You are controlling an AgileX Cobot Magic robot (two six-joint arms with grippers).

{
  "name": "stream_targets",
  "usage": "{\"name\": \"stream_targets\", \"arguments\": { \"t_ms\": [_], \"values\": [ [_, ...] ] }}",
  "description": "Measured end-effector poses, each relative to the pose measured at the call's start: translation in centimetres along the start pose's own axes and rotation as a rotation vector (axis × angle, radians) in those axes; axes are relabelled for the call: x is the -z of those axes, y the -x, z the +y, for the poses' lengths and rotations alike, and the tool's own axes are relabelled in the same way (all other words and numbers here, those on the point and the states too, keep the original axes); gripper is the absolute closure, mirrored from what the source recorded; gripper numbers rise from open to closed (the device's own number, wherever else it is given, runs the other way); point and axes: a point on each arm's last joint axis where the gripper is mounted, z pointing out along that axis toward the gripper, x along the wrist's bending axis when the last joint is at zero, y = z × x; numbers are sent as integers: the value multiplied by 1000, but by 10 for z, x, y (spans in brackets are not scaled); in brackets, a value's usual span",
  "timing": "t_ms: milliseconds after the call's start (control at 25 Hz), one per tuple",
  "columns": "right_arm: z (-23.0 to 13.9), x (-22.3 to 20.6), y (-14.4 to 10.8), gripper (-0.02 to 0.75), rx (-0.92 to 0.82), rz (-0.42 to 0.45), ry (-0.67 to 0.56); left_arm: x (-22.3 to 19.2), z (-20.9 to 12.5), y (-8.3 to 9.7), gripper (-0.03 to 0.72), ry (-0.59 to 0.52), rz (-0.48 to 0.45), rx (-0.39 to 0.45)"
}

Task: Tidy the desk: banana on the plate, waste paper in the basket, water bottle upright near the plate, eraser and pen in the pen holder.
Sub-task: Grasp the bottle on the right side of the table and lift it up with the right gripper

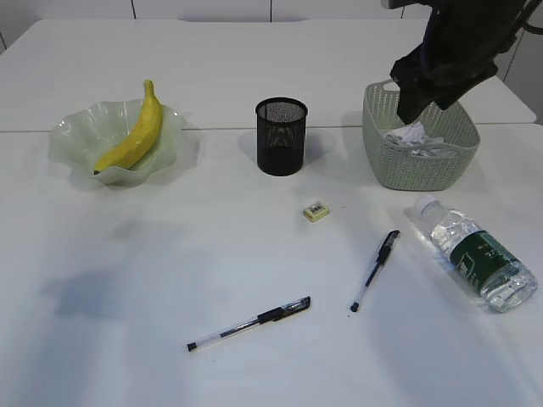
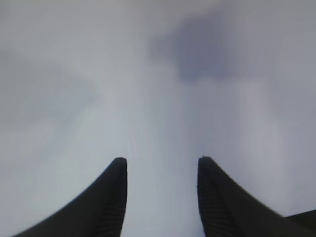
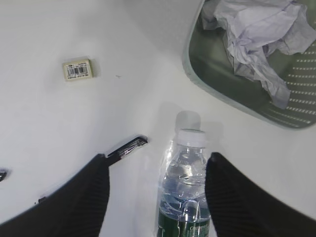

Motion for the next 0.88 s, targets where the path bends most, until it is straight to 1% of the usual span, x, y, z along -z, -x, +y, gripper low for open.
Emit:
{"name": "stream_targets", "arguments": {
  "t_ms": [120,280,400,520,600,680,760,880],
  "values": [
    [-6,5,-3,279,-4,13,-1,0,6,3,360,62,-39,27],
    [-19,3,-6,279,-5,23,-39,1,12,9,360,128,-110,87],
    [-29,0,-9,279,-1,32,-72,2,15,13,360,157,-156,128],
    [-40,-2,-11,279,2,39,-104,3,16,17,360,168,-203,148],
    [-46,-4,-13,279,2,44,-125,3,17,20,360,179,-234,135],
    [-51,-4,-14,279,1,47,-136,4,18,23,360,191,-264,102],
    [-56,-4,-15,279,1,49,-146,5,19,25,360,205,-285,54],
    [-63,-2,-17,279,1,52,-156,6,19,26,360,227,-293,-24]
  ]
}}
